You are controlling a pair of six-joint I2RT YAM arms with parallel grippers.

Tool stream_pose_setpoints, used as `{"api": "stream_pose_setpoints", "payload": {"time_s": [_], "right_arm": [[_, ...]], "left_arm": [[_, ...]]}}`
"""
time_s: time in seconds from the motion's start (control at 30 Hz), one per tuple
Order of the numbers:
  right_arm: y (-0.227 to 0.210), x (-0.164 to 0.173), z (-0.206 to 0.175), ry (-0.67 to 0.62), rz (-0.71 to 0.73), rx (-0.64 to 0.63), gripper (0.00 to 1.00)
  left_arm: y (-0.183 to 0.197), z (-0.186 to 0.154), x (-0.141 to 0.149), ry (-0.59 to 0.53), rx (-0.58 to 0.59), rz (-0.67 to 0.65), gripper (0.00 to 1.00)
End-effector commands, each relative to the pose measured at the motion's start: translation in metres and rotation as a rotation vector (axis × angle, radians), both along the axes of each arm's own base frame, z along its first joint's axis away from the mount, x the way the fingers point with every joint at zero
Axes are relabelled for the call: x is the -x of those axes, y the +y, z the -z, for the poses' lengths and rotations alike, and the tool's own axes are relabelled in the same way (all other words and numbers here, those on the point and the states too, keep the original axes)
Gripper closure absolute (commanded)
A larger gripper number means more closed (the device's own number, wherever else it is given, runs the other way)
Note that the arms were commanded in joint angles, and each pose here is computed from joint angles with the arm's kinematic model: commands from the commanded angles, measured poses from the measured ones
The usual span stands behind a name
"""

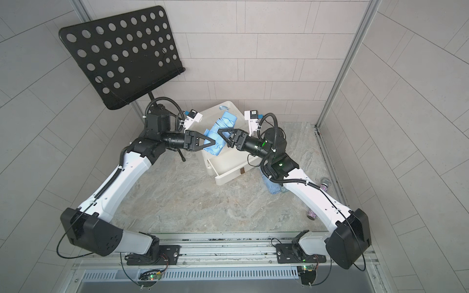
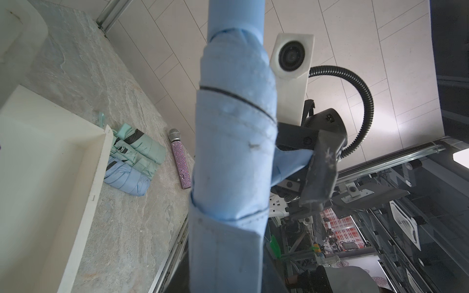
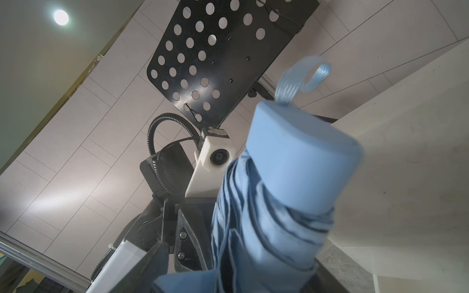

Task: Place the umbrella in the drawer by color
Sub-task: Pick up the umbrella from the center of the board.

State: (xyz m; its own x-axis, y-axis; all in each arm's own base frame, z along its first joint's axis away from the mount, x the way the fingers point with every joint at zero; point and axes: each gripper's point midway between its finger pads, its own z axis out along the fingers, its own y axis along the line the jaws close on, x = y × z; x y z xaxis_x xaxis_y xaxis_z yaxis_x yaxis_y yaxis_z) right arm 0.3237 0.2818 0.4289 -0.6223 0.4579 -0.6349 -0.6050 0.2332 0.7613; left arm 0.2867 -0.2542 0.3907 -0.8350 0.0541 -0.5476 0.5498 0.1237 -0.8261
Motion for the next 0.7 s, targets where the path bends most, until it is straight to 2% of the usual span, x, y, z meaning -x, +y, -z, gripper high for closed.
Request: {"api": "stream_pose_setpoints", "payload": {"time_s": [0.0,0.3,0.67], "right_arm": [[-0.007,0.007,-0.017,-0.049,-0.003,-0.006,0.23],[-0.008,-0.002,-0.016,-0.014,-0.065,-0.007,0.28],[0.003,0.014,-0.003,0.054,-0.197,0.094,0.38]], "left_arm": [[-0.001,-0.023,0.018,-0.082,0.041,0.089,0.92],[0.001,-0.021,0.047,-0.041,0.074,0.249,0.90],[0.001,-0.012,0.047,-0.032,0.060,0.248,0.89]]}}
